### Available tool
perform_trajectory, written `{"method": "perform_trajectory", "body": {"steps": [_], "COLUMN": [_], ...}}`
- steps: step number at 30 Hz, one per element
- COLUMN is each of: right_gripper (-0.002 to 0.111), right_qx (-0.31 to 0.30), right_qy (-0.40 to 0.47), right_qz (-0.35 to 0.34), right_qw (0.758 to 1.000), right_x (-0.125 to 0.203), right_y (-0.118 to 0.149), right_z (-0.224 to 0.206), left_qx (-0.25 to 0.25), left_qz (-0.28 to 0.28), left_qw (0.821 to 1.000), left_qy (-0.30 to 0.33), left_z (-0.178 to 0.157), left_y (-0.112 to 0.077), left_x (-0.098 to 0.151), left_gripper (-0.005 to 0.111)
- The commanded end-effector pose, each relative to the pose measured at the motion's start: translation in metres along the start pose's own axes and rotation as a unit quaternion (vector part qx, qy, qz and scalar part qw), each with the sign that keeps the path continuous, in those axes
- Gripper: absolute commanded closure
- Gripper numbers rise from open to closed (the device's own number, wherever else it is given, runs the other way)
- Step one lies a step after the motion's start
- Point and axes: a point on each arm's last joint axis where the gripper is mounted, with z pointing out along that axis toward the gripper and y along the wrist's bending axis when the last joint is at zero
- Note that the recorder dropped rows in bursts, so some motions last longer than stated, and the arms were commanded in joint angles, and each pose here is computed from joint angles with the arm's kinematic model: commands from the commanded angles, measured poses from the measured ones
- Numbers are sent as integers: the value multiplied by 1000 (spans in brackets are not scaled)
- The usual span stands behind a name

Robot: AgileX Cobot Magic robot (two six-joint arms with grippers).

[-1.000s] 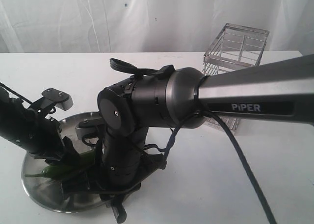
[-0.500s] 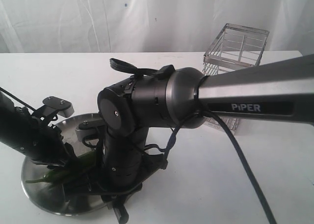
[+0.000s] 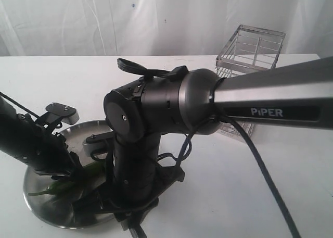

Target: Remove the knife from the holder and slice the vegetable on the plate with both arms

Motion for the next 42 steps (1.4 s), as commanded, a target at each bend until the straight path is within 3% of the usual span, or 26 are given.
{"method": "perform_trajectory", "body": {"steps": [1, 6, 22, 33, 42], "right_gripper": [107, 107, 107, 107, 107], "right_qx": [6, 19, 22, 34, 81], "right_qy": [9, 41, 21, 20, 60], "right_qz": [-9, -30, -45, -64, -81], "right_qw": [1000, 998, 999, 997, 992], "right_x": [4, 10, 4, -17, -11], "right_y": [-2, -5, -5, 2, -6], "right_z": [-9, -9, -3, 2, -1], "left_qx": [2, 3, 13, 17, 20], "left_qz": [-11, -11, -16, -17, -19], "left_qw": [1000, 1000, 1000, 1000, 1000], "left_qy": [3, 4, 6, 7, 8], "left_z": [3, 3, 3, 3, 3], "left_y": [-2, -2, -4, -4, -5], "left_x": [2, 2, 2, 3, 3], "left_gripper": [62, 62, 62, 62, 62]}}
